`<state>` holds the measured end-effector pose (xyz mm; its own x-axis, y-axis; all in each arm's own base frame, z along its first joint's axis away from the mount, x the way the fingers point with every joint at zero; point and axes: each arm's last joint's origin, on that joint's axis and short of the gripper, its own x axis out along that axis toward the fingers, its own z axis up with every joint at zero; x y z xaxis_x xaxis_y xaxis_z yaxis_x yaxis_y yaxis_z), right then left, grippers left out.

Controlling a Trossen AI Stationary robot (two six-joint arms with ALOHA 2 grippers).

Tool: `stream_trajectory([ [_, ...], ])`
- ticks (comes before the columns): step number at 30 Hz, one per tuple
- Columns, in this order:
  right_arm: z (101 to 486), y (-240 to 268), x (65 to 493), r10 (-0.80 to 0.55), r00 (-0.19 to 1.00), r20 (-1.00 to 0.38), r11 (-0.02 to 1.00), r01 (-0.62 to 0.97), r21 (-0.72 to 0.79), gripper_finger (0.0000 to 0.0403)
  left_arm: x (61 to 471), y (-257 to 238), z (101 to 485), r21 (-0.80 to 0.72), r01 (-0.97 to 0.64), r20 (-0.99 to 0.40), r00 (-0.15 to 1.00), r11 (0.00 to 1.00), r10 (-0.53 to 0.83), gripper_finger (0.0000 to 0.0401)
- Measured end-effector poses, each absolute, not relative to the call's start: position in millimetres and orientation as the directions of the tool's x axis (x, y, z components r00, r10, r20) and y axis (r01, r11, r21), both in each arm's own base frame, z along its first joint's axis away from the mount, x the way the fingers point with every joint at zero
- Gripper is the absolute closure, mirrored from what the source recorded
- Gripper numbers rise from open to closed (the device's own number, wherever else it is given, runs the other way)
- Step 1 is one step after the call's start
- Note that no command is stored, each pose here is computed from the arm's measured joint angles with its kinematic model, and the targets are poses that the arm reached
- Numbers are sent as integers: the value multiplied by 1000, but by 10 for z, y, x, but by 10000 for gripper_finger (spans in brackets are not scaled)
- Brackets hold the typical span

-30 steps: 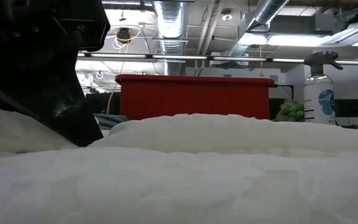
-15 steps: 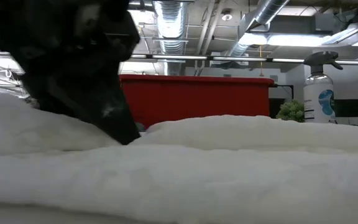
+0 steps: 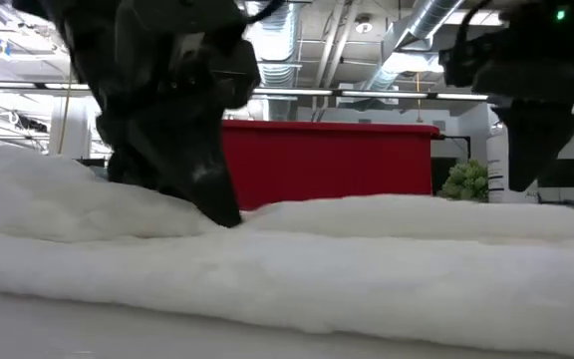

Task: Fold Laundry from Bin
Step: Fold the white shirt in the red bin

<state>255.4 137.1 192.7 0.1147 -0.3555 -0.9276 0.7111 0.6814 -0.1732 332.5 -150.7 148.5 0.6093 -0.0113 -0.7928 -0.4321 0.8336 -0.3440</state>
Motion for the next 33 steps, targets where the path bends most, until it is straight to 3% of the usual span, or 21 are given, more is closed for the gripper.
stream_trajectory([
  [5, 1978, 1420, 2569, -339, 133, -931, 714, 681, -162, 375, 3243, -1412, 1816, -351, -353, -774, 631, 867, -56, 262],
  [11, 2086, 1654, 2467, -336, 176, -925, 704, 699, -122, 374, 3002, -1275, 2097, -284, -421, -813, 582, 861, 16, 262],
  [16, 2276, 2091, 2252, -359, 381, -852, 670, 741, 49, 385, 2796, -1383, 2276, -260, -442, -786, 613, 858, 77, 262],
  [20, 2272, 2322, 2012, -346, 445, -826, 582, 792, 183, 383, 2680, -1537, 2262, -335, -455, -712, 695, 825, 94, 262],
  [23, 2212, 2429, 1884, -351, 472, -809, 521, 816, 250, 380, 2604, -1595, 2166, -515, -404, -586, 810, 756, 33, 262],
  [26, 2192, 2497, 1800, -352, 493, -796, 492, 821, 291, 380, 2511, -1615, 2160, -662, -205, -363, 929, 721, -69, 262],
  [30, 2229, 2538, 1796, -394, 636, -664, 590, 729, 347, 381, 2303, -1532, 2240, -741, 102, -61, 974, 663, -218, 262],
  [33, 2290, 2501, 1830, -438, 708, -554, 630, 681, 372, 379, 2113, -1405, 2292, -768, 210, 67, 966, 605, -251, 262],
])
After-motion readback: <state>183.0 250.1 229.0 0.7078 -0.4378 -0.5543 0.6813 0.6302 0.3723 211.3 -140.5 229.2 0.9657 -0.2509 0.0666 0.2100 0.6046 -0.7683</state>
